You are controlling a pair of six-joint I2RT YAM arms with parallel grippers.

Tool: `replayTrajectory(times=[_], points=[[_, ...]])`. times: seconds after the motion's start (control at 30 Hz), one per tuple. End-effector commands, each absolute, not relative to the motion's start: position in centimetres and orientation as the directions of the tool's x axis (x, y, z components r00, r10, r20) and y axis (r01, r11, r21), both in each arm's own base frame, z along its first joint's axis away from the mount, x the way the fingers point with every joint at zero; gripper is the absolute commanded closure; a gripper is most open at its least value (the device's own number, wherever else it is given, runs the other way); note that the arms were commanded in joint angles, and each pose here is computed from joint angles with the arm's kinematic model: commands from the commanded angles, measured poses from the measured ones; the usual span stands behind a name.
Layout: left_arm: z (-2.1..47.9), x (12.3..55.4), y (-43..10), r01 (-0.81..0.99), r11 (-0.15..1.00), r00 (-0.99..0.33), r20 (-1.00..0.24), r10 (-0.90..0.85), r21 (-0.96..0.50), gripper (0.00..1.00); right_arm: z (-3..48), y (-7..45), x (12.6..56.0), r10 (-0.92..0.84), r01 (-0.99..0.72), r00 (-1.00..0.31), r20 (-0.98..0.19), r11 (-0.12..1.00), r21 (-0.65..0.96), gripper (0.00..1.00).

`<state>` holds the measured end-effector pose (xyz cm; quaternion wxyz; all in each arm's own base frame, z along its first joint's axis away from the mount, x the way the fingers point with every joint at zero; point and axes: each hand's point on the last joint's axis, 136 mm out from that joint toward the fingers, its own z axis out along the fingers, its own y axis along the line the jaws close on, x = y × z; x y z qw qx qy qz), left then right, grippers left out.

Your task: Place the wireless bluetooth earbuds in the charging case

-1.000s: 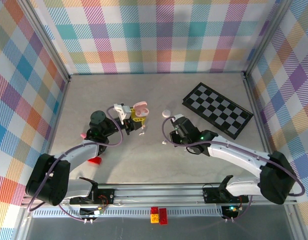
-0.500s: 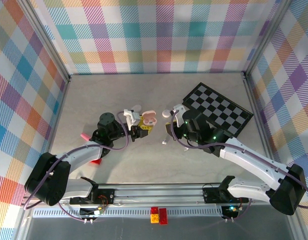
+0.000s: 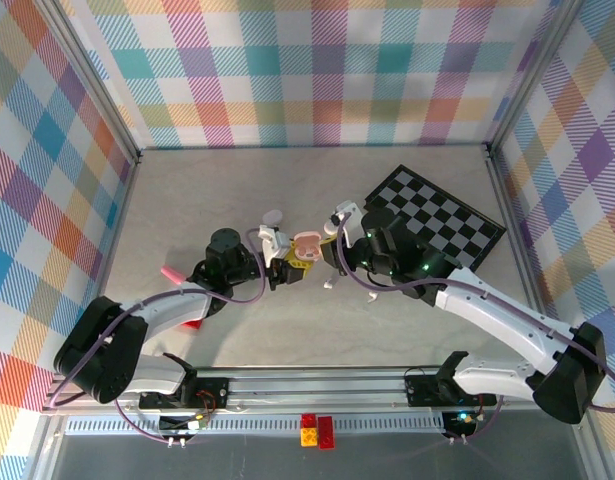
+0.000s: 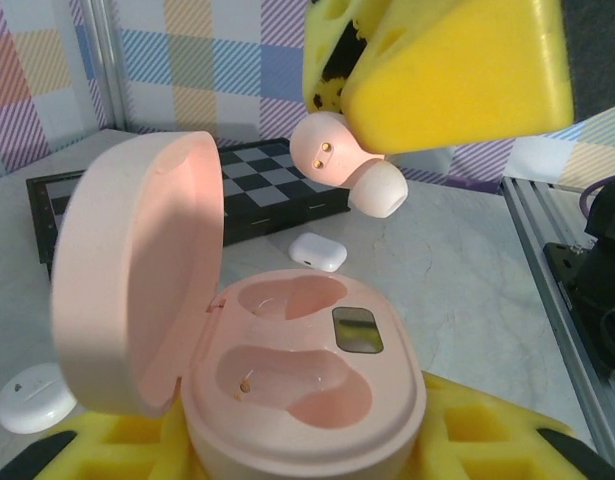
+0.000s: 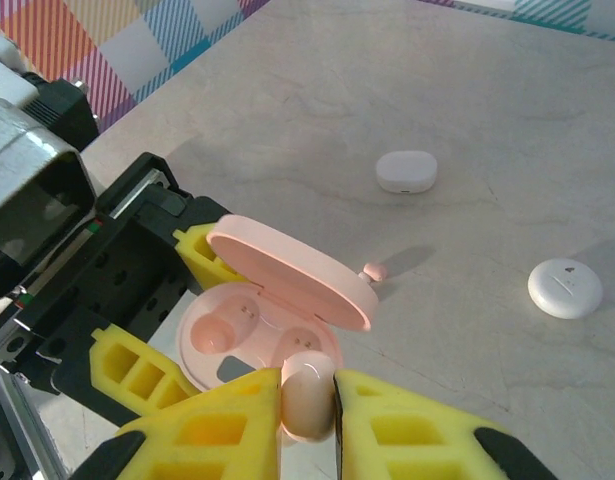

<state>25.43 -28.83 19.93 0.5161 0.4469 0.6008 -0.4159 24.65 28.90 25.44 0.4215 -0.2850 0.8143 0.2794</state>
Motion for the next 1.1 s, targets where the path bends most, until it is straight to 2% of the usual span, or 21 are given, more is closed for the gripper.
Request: replayTrajectory(times=[0.0,1.07], points=[[20.9,25.3,-29.8,0.974,0.226,-0.018,-0.995,0.097,0.004,0.62,27.0,29.7,24.9,-0.215,-0.726,-0.452,-0.866,0.653,0.217,0.80],[22.0,25.0,-30.3,0.979,0.204,-0.004,-0.997,0.071,0.010,0.62,23.1,29.0,25.4,-0.353,-0.727,-0.459,-0.815,0.676,0.116,0.77]])
